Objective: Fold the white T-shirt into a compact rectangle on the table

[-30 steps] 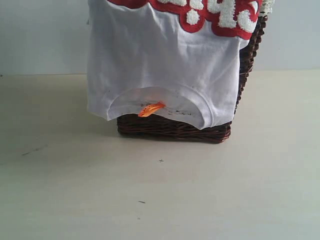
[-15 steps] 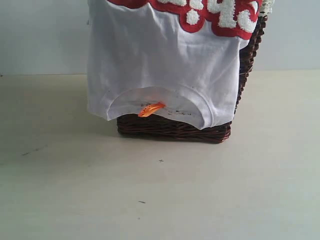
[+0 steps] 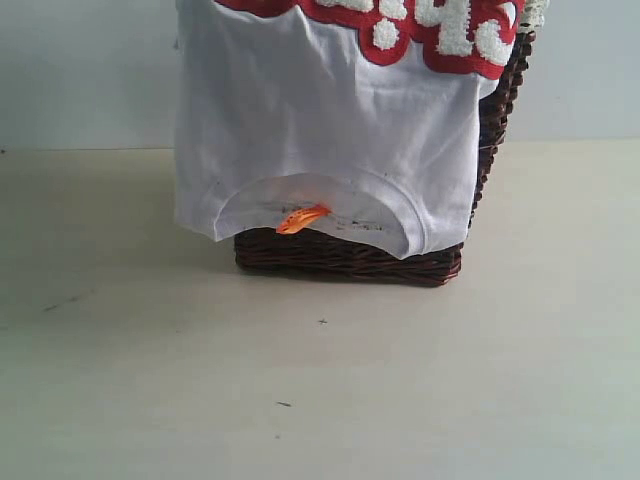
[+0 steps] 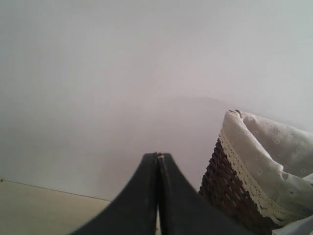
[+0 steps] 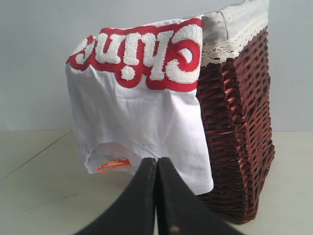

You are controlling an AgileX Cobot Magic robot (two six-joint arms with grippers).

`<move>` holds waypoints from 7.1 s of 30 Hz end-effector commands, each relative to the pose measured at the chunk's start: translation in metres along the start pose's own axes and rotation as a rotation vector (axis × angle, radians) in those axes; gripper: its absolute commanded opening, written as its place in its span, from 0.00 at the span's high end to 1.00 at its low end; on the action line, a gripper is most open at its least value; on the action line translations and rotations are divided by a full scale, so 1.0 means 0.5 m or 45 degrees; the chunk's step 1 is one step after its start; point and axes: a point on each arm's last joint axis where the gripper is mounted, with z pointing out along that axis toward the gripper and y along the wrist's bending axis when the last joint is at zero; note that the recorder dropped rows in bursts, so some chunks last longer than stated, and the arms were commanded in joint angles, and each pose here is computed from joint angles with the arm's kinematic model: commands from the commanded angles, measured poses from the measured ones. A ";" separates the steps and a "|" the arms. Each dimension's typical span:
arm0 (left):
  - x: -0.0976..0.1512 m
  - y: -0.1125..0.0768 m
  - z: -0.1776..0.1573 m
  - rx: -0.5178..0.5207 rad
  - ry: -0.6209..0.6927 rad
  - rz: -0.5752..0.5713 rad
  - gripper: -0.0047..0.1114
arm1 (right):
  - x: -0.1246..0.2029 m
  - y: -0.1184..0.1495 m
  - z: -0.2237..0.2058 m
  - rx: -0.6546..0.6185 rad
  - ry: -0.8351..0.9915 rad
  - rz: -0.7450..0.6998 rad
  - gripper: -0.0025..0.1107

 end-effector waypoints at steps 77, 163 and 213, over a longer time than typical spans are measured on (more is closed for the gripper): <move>0.376 -0.087 0.260 0.853 1.123 -0.543 0.81 | 0.063 -0.147 0.462 -0.438 0.714 -0.141 0.94; -0.678 -0.276 -0.349 0.921 -1.484 0.098 0.96 | -0.189 0.083 0.185 -0.453 1.046 -0.127 0.98; -0.550 -0.310 -0.174 1.023 -0.351 0.512 0.96 | -0.057 0.029 0.622 -0.312 1.003 -0.606 0.98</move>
